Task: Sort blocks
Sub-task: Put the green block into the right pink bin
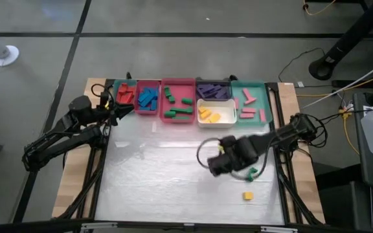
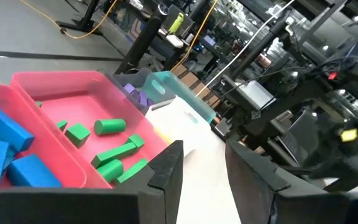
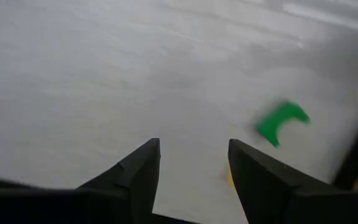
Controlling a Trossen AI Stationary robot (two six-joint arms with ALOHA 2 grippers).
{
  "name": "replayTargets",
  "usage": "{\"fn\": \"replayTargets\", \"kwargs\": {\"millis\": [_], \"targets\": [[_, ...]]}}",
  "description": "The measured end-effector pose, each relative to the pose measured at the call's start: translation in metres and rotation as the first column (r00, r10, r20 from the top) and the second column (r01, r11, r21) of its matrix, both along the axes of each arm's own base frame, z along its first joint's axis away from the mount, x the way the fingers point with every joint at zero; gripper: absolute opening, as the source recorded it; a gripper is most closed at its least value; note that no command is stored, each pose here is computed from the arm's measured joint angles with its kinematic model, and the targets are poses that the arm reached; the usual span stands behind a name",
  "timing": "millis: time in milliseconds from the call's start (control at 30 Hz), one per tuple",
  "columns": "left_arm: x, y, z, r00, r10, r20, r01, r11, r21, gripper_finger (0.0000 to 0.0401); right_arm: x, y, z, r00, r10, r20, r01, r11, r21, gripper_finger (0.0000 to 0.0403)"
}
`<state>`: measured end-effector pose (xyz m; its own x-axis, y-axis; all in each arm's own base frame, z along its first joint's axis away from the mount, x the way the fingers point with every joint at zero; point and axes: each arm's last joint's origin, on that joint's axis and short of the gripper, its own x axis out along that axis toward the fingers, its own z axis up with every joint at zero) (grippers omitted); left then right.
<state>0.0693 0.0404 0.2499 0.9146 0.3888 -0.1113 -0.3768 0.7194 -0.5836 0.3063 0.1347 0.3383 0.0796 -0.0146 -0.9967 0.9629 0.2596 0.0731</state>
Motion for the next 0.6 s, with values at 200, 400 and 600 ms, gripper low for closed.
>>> {"fn": "replayTargets", "kwargs": {"millis": [200, 400, 600], "targets": [[0.000, 0.000, 0.000, 1.000, 0.000, 0.000, 0.000, 1.000, 0.002, 0.0108, -0.016, 0.021, -0.034, 0.976, -0.144, -0.161, 0.145, 0.989, -0.002, 0.0193], [0.000, 0.000, 0.000, 1.000, -0.002, 0.001, 0.002, 1.000, 0.001, 0.0108, -0.033, 0.036, -0.061, 0.934, -0.221, -0.282, 0.220, 0.975, -0.035, 0.0193], [0.000, 0.000, 0.000, 1.000, -0.003, 0.001, 0.003, 1.000, 0.001, 0.0108, -0.047, 0.046, -0.078, 0.900, -0.296, -0.321, 0.277, 0.955, -0.105, 0.0193]]}}
